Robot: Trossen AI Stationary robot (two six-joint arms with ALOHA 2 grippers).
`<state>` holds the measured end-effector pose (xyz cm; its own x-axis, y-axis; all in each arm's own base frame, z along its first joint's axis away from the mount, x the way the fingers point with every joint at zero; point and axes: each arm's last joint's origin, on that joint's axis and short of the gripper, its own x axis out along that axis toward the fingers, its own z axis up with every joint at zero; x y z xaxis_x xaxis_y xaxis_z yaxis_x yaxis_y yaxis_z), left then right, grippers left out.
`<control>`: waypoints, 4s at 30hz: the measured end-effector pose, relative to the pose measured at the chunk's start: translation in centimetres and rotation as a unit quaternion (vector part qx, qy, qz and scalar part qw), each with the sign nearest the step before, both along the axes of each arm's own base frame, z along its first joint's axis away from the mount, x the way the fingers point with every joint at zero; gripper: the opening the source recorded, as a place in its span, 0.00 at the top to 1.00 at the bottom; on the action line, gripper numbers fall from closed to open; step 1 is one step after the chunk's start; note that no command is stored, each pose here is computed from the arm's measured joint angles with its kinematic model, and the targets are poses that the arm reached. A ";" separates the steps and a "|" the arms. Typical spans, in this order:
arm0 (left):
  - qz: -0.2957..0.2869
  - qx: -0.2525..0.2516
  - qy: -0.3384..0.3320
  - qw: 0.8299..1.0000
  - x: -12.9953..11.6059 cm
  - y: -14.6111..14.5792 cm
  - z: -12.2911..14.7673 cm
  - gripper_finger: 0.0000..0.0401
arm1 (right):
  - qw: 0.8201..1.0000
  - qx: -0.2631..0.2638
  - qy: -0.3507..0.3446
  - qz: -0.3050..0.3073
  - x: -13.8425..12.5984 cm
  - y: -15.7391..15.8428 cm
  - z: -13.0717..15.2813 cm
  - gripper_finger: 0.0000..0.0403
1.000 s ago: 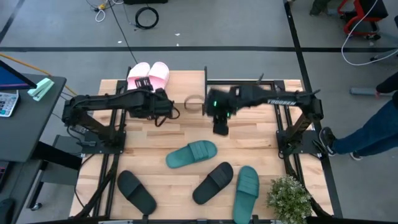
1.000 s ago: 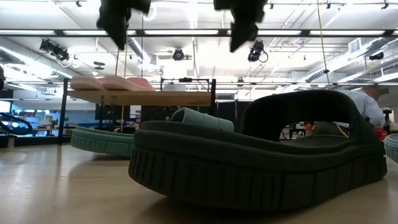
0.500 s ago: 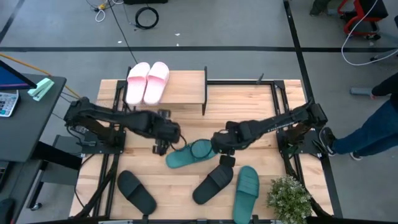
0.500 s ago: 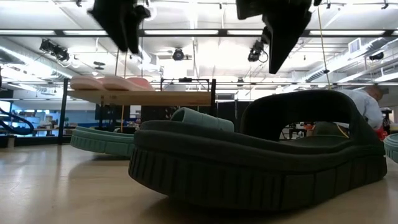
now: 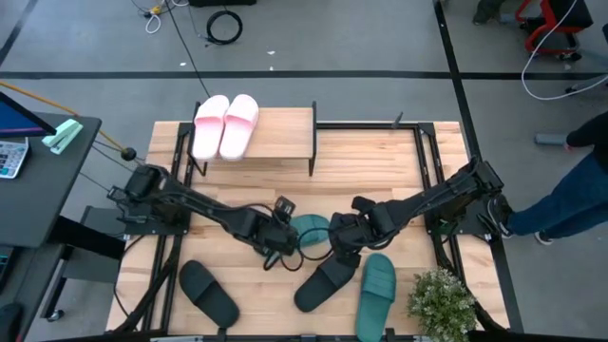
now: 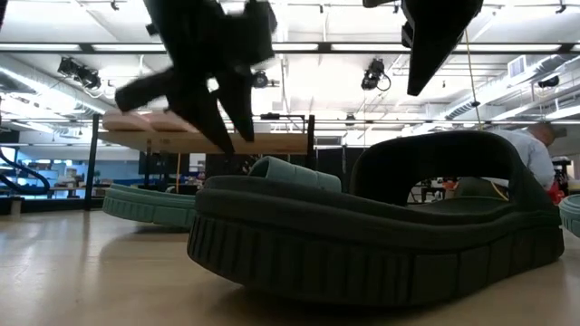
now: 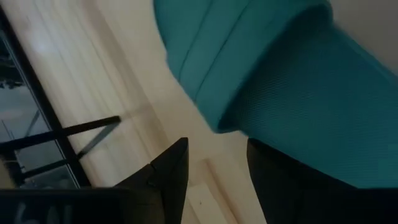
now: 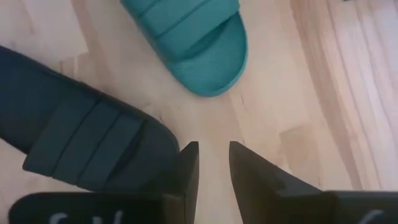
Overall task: Pick and place slides into the shelf
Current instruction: Put the top green slide on the shelf
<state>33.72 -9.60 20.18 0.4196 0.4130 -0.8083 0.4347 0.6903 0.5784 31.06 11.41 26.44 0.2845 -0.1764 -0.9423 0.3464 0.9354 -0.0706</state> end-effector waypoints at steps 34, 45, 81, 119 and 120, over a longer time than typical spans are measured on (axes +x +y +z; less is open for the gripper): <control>-0.005 0.104 -0.037 0.994 0.9 -3.8 -4.2 0.60 | 1.000 -0.001 0.001 0.009 -0.1 0.2 0.0 0.76; -0.026 0.104 -0.080 0.991 3.0 -2.4 -3.6 0.60 | 1.000 -0.001 0.002 0.013 -0.1 0.2 0.0 0.76; 0.214 0.109 -0.313 0.919 -1.4 2.0 7.9 0.97 | 0.998 -0.049 -0.008 0.027 -0.1 0.2 0.1 0.76; 0.474 0.098 -0.285 0.828 -4.0 27.1 8.2 0.95 | 0.997 -0.072 -0.021 0.017 0.0 0.0 0.2 0.76; 0.477 0.099 -0.283 0.826 -4.2 27.3 8.2 0.96 | 0.997 -0.072 -0.021 0.017 0.0 0.0 0.2 0.76</control>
